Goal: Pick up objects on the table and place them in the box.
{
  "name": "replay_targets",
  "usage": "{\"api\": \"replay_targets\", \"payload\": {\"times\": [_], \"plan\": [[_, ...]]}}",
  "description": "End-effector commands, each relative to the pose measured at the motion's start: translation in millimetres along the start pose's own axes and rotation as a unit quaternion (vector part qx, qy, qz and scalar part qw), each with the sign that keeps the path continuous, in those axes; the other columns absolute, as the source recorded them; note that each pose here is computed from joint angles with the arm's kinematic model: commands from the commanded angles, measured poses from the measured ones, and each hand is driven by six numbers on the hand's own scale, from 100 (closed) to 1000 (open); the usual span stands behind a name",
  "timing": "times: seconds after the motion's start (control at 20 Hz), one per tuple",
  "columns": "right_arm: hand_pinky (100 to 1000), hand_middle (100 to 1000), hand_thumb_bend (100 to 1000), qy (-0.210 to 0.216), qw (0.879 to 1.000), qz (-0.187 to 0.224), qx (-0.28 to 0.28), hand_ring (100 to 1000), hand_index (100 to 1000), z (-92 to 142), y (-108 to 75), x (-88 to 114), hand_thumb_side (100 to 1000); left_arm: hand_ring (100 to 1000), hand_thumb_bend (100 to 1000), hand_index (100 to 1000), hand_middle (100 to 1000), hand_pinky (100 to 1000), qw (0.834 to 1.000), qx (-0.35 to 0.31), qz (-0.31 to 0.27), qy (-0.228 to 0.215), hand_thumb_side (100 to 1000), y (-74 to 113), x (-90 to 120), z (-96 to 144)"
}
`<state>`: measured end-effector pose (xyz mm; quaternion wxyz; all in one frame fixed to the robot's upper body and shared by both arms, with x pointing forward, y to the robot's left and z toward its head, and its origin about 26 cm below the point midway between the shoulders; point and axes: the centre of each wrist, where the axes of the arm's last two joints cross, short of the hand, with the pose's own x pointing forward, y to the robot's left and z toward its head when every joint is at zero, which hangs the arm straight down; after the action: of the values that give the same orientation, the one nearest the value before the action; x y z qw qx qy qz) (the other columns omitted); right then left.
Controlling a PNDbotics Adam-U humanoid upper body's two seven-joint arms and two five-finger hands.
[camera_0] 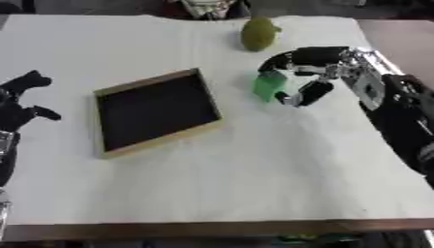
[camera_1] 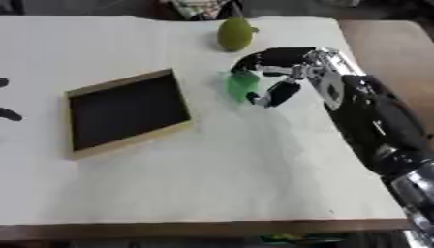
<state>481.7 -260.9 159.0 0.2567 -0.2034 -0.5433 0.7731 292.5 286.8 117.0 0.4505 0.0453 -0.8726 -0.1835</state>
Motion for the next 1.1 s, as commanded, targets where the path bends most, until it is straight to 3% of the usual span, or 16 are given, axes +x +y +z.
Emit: {"api": "replay_targets", "payload": {"times": [0.05,0.4,0.85,1.1], "plan": [[933,933,100,0.014,1.000,0.013,-0.001,967,1000,6.5,-9.3,-6.6,478,991,493,840,751,560,1.000,-0.005,-0.004,-0.011,856,2.2,4.6,-3.4],[928,874,100,0.022,1.000,0.015,0.001,957,1000,3.8,-4.5,-7.9,362,992,490,841,752,561,1.000,-0.006,-0.004,-0.012,856,1.9,4.8,-3.6],[873,559,100,0.030,0.999,0.018,-0.031,871,1000,0.7,-7.7,-8.2,328,993,482,842,753,562,1.000,-0.008,-0.002,-0.012,861,1.2,4.6,-3.7],[837,431,100,0.027,0.997,0.019,-0.065,807,973,-0.7,-12.5,-7.0,299,993,479,842,753,562,1.000,-0.007,-0.003,-0.011,862,1.4,4.3,-3.3]]}}
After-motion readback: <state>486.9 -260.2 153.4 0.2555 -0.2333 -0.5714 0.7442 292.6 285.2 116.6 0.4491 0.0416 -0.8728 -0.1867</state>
